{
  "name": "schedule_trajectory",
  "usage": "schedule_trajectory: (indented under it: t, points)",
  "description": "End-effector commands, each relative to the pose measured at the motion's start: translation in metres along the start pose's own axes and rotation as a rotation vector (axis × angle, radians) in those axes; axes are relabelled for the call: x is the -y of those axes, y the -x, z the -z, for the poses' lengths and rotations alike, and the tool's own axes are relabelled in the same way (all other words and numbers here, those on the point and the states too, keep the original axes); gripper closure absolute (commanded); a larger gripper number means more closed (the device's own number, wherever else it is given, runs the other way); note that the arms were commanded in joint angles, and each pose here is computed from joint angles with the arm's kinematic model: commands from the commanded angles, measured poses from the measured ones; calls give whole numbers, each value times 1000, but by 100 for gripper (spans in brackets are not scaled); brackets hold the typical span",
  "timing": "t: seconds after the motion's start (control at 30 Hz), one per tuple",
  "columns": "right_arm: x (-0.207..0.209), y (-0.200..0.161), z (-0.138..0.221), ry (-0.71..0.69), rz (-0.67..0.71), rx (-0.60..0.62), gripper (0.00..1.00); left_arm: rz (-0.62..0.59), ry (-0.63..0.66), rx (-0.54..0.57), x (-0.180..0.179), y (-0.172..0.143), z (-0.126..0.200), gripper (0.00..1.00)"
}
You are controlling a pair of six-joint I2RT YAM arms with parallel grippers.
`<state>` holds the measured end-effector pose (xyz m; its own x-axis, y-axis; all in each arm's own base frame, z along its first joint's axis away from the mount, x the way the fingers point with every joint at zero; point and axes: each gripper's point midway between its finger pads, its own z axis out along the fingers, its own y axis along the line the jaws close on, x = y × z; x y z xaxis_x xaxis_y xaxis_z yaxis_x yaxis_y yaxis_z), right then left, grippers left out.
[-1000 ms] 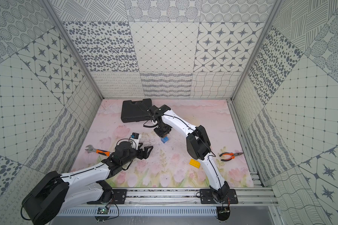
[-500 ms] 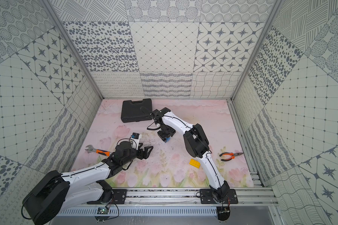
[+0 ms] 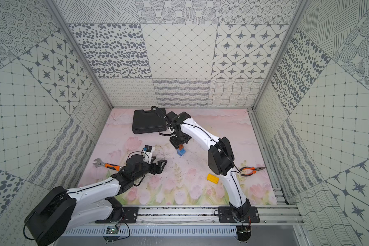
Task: Assemble the letter f with lego
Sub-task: Assemble the lego brick at the center of the board, then pick up the lego brick from the center of the board.
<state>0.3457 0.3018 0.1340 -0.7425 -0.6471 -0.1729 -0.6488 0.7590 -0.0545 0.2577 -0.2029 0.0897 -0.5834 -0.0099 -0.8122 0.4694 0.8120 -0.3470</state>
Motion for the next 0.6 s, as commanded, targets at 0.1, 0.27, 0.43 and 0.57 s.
schedule_trajectory:
  t: [0.1, 0.27, 0.43, 0.57]
  points:
    - [14, -32, 56, -41, -67, 110, 28, -13, -11, 13, 6, 8, 0, 8]
    - [21, -92, 58, -68, -144, 87, 25, -7, -17, 12, 8, 11, -1, 8]
    - [15, -157, 38, -41, -245, 39, 23, -14, -25, 7, 11, 15, -2, 8]
    - [13, -187, 28, -41, -301, 22, 20, -21, -23, 4, 13, 18, -2, 8]
